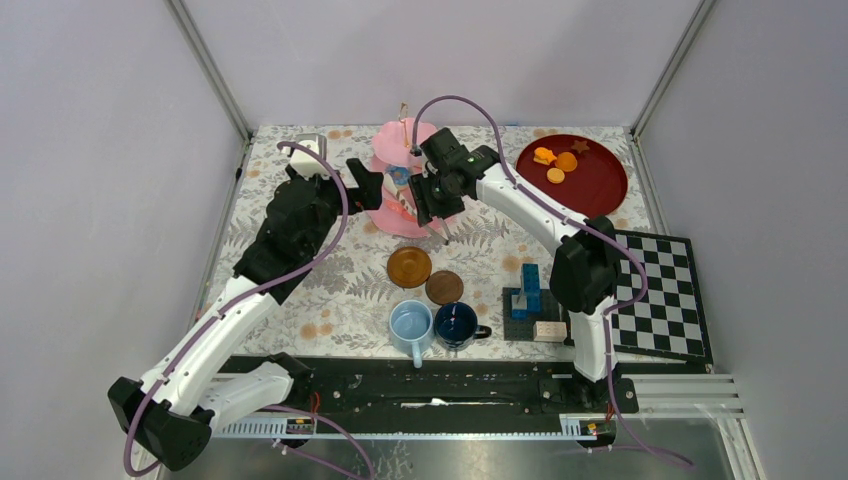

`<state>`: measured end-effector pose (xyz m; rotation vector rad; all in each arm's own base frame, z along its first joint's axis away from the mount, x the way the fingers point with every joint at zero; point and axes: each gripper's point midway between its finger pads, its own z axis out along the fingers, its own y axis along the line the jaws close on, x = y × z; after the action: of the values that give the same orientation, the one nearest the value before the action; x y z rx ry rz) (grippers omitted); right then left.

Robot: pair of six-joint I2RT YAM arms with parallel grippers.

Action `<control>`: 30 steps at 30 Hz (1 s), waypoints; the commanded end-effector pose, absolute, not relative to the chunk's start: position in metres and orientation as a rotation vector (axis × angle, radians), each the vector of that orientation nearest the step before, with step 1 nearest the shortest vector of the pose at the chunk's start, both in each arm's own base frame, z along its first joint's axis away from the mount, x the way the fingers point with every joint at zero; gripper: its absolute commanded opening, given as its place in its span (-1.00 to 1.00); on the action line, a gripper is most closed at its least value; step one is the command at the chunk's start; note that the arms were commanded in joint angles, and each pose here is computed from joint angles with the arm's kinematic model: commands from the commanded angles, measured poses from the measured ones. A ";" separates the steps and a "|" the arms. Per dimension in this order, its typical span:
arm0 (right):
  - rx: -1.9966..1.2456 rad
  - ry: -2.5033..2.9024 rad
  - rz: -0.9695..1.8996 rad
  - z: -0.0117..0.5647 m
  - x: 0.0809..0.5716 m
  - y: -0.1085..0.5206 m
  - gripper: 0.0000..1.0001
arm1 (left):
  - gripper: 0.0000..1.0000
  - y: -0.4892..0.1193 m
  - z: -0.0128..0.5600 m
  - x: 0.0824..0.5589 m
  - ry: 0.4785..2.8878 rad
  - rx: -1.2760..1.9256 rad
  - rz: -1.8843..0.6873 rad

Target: Serve the afternoon tea

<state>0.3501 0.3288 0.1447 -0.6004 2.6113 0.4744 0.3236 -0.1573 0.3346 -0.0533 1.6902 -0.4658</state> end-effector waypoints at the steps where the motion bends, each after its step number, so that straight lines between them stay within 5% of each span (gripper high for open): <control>1: -0.627 2.545 0.486 0.168 0.350 0.333 0.15 | 0.98 -0.160 0.342 0.326 1.662 -0.054 -0.492; 30: -0.598 2.530 0.460 0.194 0.312 0.295 0.16 | 0.98 -0.156 0.343 0.328 1.662 -0.068 -0.502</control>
<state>0.3249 0.3050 0.1713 -0.6050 2.5745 0.4616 0.3269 -0.1540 0.3319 -0.0635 1.6992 -0.4669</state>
